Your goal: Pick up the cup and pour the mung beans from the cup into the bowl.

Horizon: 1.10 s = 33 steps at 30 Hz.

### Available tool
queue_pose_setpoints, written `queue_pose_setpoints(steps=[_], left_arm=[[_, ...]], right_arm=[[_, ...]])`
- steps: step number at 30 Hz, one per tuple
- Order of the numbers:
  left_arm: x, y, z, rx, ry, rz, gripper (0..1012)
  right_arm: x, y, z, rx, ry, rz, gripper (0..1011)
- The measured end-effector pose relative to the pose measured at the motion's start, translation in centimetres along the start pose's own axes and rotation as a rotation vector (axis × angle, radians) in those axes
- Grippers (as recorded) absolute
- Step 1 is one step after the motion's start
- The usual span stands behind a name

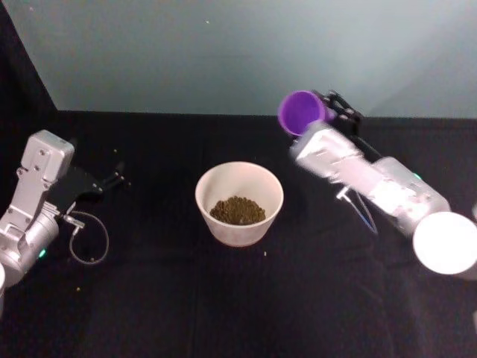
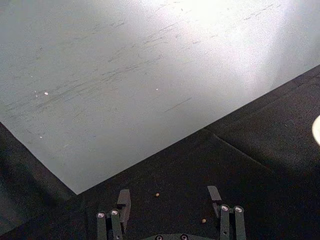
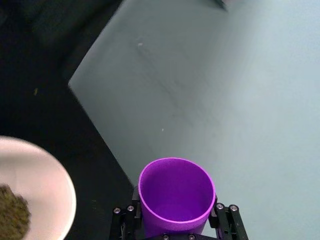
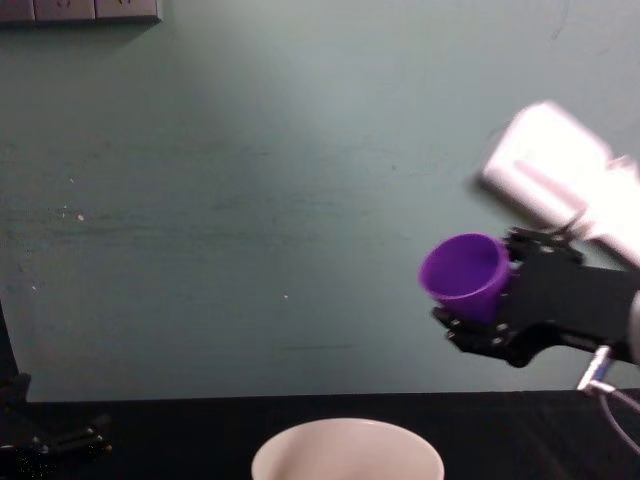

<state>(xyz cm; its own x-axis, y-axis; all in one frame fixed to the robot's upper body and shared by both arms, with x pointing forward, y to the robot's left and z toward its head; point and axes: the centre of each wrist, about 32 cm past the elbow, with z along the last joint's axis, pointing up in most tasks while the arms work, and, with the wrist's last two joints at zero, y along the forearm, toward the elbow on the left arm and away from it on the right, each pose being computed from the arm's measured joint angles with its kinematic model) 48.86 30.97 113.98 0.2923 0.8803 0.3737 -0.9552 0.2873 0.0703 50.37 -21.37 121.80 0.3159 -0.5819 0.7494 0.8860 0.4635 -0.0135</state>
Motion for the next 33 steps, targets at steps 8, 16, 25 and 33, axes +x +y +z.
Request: queue_pose_setpoints(steps=[8,16,25,33], left_arm=[[0.0,0.0,0.0,0.0,0.0,0.0,1000],[0.0,0.0,0.0,0.0,0.0,0.0,1000],[0.0,0.0,0.0,0.0,0.0,0.0,1000],[0.0,0.0,0.0,0.0,0.0,0.0,1000]], right_arm=[[0.0,-1.8,-2.2,0.017,0.386,-0.049,733],[0.0,-2.2,-2.6,0.005,0.455,-0.02,733],[0.0,-2.2,-2.5,0.005,0.452,-0.019,733],[0.0,-2.2,-2.6,0.005,0.453,-0.018,733]])
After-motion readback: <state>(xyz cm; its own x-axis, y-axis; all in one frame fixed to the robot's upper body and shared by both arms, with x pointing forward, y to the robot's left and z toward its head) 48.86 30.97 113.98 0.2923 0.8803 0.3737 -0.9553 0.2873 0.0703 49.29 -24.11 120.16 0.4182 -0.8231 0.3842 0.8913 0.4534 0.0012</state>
